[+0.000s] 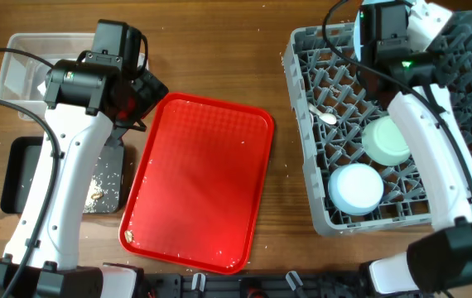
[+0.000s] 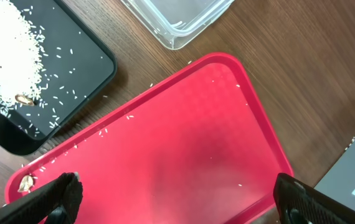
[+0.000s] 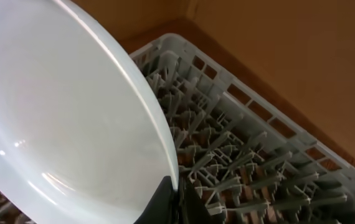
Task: Sort waste into correct bins and load items into the dishwasher rack
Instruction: 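Carry the plate into the rack's far-left and stand it upright, then release the plate and withdraw the right gripper to the rack's near side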
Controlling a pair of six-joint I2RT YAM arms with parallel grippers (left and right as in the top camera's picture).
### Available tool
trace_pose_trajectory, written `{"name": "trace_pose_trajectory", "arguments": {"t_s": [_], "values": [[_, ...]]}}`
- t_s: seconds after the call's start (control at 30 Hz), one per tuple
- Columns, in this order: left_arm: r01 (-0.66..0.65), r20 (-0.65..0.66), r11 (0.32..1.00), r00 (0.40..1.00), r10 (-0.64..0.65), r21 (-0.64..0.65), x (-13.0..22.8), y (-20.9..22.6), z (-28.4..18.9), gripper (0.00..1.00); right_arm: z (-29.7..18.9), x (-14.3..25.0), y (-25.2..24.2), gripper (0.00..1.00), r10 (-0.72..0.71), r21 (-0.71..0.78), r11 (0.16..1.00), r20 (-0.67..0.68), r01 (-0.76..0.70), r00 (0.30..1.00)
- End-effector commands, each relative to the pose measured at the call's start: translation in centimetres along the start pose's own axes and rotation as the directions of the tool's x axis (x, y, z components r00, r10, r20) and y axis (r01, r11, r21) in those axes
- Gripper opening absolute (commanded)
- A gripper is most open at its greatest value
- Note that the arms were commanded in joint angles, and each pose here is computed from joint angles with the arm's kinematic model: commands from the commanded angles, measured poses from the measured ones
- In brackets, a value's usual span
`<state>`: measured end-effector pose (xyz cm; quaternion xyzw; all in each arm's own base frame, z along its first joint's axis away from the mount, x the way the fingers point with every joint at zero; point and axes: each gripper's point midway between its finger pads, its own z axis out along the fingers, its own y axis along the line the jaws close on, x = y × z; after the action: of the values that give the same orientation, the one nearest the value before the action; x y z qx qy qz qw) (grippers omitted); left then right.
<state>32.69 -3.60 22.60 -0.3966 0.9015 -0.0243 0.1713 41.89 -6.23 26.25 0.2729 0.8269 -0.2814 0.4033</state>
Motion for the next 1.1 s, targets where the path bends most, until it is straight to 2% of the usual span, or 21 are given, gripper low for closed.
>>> {"name": "trace_pose_trajectory", "arguments": {"t_s": [0.0, 0.1, 0.23, 0.3, 0.33, 0.43, 0.47, 0.5, 0.53, 0.63, 0.73, 0.87, 1.07], "values": [[-0.002, 0.017, 1.000, 1.000, 0.002, -0.006, -0.4, 0.0, 0.0, 1.00, 2.4, 2.3, 1.6, 0.04, -0.099, 0.038, 0.994, -0.045, 0.101, 0.994], [-0.002, 0.017, 1.000, 1.000, 0.002, -0.006, -0.4, 0.0, 0.0, 1.00, 4.1, 4.4, 3.1, 0.04, -0.158, 0.038, 0.986, -0.092, 0.162, 0.983], [-0.002, 0.017, 1.000, 1.000, 0.002, -0.006, -0.4, 0.0, 0.0, 1.00, 4.4, 4.6, 3.4, 0.04, -0.189, 0.034, 0.981, -0.095, 0.192, 0.977], [-0.002, 0.017, 1.000, 1.000, 0.002, -0.006, -0.4, 0.0, 0.0, 1.00, 4.0, 4.9, 3.9, 0.19, -0.195, -0.022, 0.981, -0.119, 0.193, 0.974], [-0.002, 0.017, 1.000, 1.000, 0.002, -0.006, -0.4, 0.0, 0.0, 1.00, 3.5, 4.9, 4.3, 0.36, -0.183, -0.069, 0.982, -0.128, 0.175, 0.975], [-0.002, 0.017, 1.000, 1.000, 0.002, -0.006, -0.4, 0.0, 0.0, 1.00, 0.3, 3.4, 4.9, 0.72, -0.121, -0.247, 0.965, -0.135, 0.085, 0.983], [-0.002, 0.017, 1.000, 1.000, 0.002, -0.006, -0.4, 0.0, 0.0, 1.00, -2.4, 2.0, 4.5, 0.86, -0.077, -0.345, 0.938, -0.123, 0.031, 0.989], [-0.002, 0.017, 1.000, 1.000, 0.002, -0.006, -0.4, 0.0, 0.0, 1.00, -5.1, 0.6, 3.6, 0.96, -0.037, -0.429, 0.903, -0.109, -0.014, 0.993], [-0.002, 0.017, 1.000, 1.000, 0.002, -0.006, -0.4, 0.0, 0.0, 1.00, -7.0, -0.2, 2.8, 1.00, -0.010, -0.480, 0.877, -0.099, -0.039, 0.995], [-0.002, 0.017, 1.000, 1.000, 0.002, -0.006, -0.4, 0.0, 0.0, 1.00, -12.1, -0.6, -0.2, 1.00, 0.018, -0.595, 0.800, -0.107, -0.078, 0.994], [-0.002, 0.017, 1.000, 1.000, 0.002, -0.006, -0.4, 0.0, 0.0, 1.00, -13.3, 0.8, -2.2, 1.00, 0.016, -0.587, 0.803, -0.152, -0.103, 0.988], [-0.002, 0.017, 1.000, 1.000, 0.002, -0.006, -0.4, 0.0, 0.0, 1.00, -15.2, 4.9, -4.4, 1.00, -0.041, -0.608, 0.788, -0.206, -0.095, 0.978], [-0.002, 0.017, 1.000, 1.000, 0.002, -0.006, -0.4, 0.0, 0.0, 1.00, -17.5, 9.5, -7.8, 1.00, 0.153, -0.685, 0.678, -0.224, -0.267, 0.963]]}}
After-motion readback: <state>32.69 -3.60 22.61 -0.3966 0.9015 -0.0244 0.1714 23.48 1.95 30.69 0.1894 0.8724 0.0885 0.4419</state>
